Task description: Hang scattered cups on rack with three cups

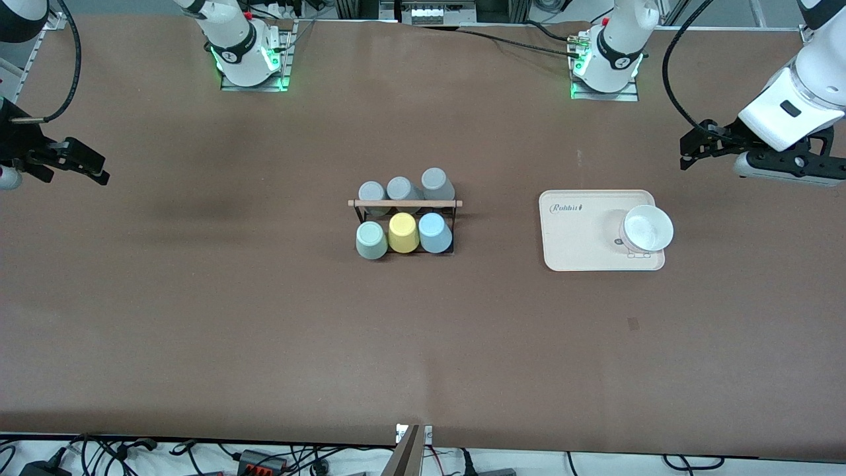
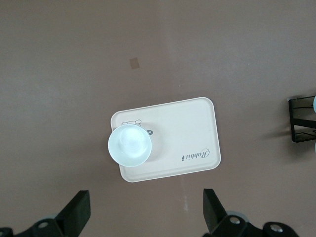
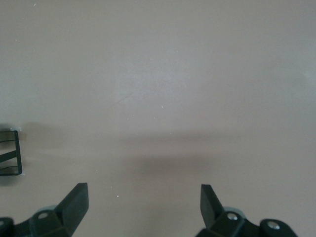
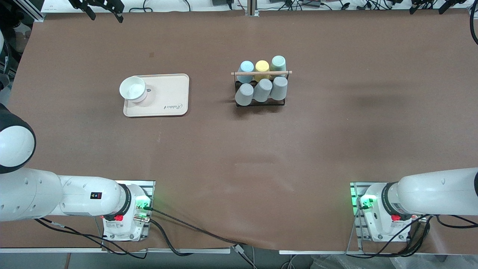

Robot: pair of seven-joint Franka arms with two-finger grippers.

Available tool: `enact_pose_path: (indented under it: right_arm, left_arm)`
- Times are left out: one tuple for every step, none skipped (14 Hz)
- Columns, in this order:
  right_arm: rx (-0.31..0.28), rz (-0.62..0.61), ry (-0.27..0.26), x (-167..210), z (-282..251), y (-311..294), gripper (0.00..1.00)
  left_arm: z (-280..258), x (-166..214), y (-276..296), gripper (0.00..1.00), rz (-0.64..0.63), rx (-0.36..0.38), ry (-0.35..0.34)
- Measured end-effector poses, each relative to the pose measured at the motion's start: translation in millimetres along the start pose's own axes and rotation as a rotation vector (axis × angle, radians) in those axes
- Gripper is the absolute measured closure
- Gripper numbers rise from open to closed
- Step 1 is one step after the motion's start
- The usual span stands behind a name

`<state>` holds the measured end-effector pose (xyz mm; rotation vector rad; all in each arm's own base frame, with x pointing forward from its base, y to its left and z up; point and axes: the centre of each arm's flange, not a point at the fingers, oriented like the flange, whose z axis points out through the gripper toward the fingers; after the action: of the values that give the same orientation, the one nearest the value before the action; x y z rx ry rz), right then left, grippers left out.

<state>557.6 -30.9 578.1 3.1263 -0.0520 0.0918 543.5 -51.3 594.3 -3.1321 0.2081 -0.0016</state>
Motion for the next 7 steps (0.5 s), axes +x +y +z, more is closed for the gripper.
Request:
enact_pose_path:
  right_arm:
    - [0.000,-0.001,0.002,-0.2,-0.9,-0.3,0.00]
    - [0.000,-0.001,0.004,-0.5,-2.4,-0.1,0.00]
    - [0.000,-0.001,0.006,-0.8,-3.7,0.1,0.00]
    - [0.000,-0.002,0.008,-1.0,-4.4,0.0,0.00]
    - [0.000,-0.002,0.008,-1.1,-4.7,-0.2,0.00]
    - [0.000,-0.003,0.008,-1.1,-4.7,-0.5,0.00]
    - [0.000,-0.004,0.008,-1.1,-4.7,-1.0,0.00]
  left_arm:
    - [0.0,0.0,0.0,0.00,0.000,0.000,0.000]
    - [0.0,0.0,0.0,0.00,0.000,0.000,0.000]
    - [0.0,0.0,0.0,0.00,0.000,0.000,0.000]
    - [0.0,0.0,0.0,0.00,0.000,0.000,0.000]
    - [0.0,0.0,0.0,0.00,0.000,0.000,0.000]
    - [0.0,0.0,0.0,0.00,0.000,0.000,0.000]
    - [0.0,0.0,0.0,0.00,0.000,0.000,0.000]
